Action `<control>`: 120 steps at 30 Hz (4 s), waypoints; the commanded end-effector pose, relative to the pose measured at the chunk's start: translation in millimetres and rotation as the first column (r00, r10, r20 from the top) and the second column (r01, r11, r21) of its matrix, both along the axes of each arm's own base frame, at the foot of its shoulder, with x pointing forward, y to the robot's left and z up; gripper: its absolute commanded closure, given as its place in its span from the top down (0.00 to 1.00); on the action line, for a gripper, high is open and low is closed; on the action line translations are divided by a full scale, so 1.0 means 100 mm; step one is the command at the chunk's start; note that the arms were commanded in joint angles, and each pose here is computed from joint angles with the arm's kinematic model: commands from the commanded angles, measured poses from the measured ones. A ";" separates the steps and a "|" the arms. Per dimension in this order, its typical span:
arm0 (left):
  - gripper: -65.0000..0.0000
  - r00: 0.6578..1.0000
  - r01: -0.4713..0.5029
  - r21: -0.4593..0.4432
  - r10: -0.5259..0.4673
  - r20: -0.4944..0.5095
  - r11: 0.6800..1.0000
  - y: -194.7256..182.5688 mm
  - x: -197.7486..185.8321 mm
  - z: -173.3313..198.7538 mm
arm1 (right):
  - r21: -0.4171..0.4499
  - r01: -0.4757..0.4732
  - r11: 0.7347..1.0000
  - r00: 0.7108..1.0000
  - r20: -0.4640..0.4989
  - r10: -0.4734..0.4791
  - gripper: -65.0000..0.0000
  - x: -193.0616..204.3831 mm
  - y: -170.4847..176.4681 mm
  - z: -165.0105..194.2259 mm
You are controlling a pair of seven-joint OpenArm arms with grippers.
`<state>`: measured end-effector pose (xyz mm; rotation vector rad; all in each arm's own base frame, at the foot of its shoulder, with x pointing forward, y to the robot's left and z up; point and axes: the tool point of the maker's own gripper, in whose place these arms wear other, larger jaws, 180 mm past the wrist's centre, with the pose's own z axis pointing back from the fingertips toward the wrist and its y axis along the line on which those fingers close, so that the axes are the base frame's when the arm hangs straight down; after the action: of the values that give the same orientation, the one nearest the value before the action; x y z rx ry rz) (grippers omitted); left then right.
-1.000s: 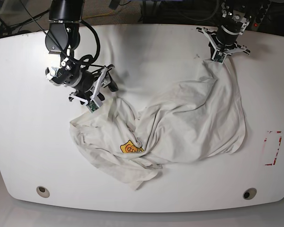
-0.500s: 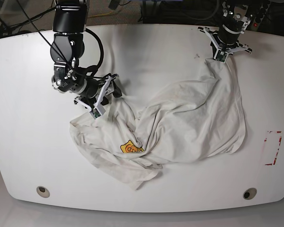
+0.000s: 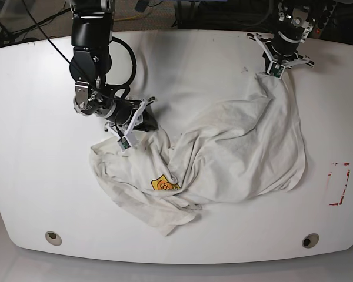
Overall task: Fold the T-shirt properly
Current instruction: 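Lift the shirt and pull the grippers apart to spread it, then lower the spread shirt flat onto the table and open both grippers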
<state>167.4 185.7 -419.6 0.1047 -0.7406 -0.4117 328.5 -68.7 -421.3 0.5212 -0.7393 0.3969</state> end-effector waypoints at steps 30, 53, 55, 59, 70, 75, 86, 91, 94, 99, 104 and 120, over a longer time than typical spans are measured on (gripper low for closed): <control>0.01 0.998 -0.061 0.145 0.060 0.008 0.987 0.95 0.07 0.29 | -0.207 0.429 0.879 0.892 -0.059 -0.449 0.63 -0.51 -2.43 0.48; 0.01 0.999 -0.048 0.124 0.046 0.019 0.991 0.86 0.17 0.26 | 0.134 0.510 0.850 0.854 -0.200 -0.481 0.76 -0.55 -1.92 0.12; 0.01 0.999 -0.049 0.123 0.047 0.019 0.991 0.85 0.17 0.26 | 0.145 0.493 0.858 0.864 -0.196 -0.464 0.76 -0.48 -1.85 0.13; 0.01 0.999 -0.049 0.123 0.047 0.019 0.991 0.85 0.17 0.26 | 0.183 0.484 0.855 0.871 -0.195 -0.451 0.75 -0.36 -1.72 0.14; 0.01 0.999 -0.047 0.124 0.044 0.028 0.991 0.85 0.19 0.29 | 0.177 0.477 0.861 0.877 -0.156 -0.454 0.03 -0.32 -1.76 0.21; 0.01 0.995 -0.031 0.127 0.018 0.103 0.991 0.78 0.38 0.52 | 0.074 0.433 0.898 0.898 -0.117 -0.423 0.08 -0.47 -1.87 0.37; 0.01 0.969 -0.032 0.156 -0.008 0.249 0.987 0.76 0.63 1.03 | -0.245 0.312 0.918 0.938 -0.075 -0.339 0.08 -0.75 -2.31 0.81; 0.01 0.964 -0.078 0.188 0.026 0.264 0.979 1.01 0.60 1.15 | -0.304 0.346 0.888 0.923 -0.063 -0.381 0.09 -0.86 -2.56 0.93; 0.01 0.969 -0.060 0.212 0.006 0.248 0.975 1.12 0.56 1.19 | -0.322 0.352 0.879 0.918 -0.065 -0.392 0.09 -0.90 -2.64 0.95; 0.01 0.960 -0.107 0.200 0.049 0.276 0.974 1.26 0.54 1.29 | -0.317 0.394 0.863 0.902 -0.048 -0.429 0.09 -0.94 -2.74 1.00; 0.01 0.965 -0.079 0.198 0.026 0.261 0.977 1.21 0.55 1.26 | -0.302 0.346 0.888 0.914 -0.107 -0.392 0.09 -1.01 -2.53 0.81; 0.51 0.984 0.024 -0.011 -0.021 0.176 1.000 0.59 0.37 0.85 | -0.221 0.424 0.878 0.881 -0.123 -0.456 0.74 -1.18 -2.49 0.61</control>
<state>201.3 251.7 -339.5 0.1551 -0.8759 -0.4474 207.5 -309.3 -371.1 0.2100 -0.5813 -0.0010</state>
